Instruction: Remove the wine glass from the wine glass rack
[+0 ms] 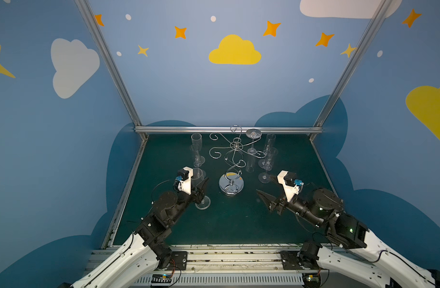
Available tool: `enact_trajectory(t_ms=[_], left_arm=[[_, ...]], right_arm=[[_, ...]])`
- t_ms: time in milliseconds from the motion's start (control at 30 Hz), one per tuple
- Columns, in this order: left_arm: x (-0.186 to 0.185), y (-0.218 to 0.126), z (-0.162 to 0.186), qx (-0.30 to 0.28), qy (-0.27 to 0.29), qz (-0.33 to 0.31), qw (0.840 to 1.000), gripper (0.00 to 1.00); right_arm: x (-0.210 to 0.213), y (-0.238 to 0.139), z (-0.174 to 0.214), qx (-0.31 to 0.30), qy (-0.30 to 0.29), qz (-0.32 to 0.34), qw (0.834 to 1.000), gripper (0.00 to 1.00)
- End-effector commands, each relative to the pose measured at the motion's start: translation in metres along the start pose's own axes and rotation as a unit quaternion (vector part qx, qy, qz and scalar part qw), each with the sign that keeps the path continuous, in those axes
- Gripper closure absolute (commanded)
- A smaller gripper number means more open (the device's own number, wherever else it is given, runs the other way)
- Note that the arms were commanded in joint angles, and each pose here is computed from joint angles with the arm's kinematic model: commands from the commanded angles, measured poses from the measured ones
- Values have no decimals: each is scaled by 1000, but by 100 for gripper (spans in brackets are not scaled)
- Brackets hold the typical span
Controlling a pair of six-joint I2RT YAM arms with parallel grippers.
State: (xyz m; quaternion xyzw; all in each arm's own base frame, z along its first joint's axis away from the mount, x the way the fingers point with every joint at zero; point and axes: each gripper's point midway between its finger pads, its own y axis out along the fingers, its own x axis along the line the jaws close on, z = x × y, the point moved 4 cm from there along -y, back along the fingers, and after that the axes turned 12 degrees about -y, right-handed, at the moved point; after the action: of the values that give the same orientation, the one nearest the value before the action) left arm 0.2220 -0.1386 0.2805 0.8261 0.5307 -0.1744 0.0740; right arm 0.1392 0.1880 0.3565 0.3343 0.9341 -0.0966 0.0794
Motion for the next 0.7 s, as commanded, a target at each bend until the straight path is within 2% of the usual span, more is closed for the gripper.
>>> enact_trajectory(t_ms=[0,233,367,667], left_arm=[[16,10,-19,-80,-11,-37,996,65],[43,40,-4,-81,10,-75,994,66],[60,56,9,-69,-1,-87,994,66],[69,85,27,-50,1,-91,995,66]], right_arm=[[-4,-3,11,19,15,20,1000,19],[-11,-5,24,37,34,53,997,19],[-15,-5,29,42,39,69,996,19],[-31,-14,31,37,24,129,991,19]])
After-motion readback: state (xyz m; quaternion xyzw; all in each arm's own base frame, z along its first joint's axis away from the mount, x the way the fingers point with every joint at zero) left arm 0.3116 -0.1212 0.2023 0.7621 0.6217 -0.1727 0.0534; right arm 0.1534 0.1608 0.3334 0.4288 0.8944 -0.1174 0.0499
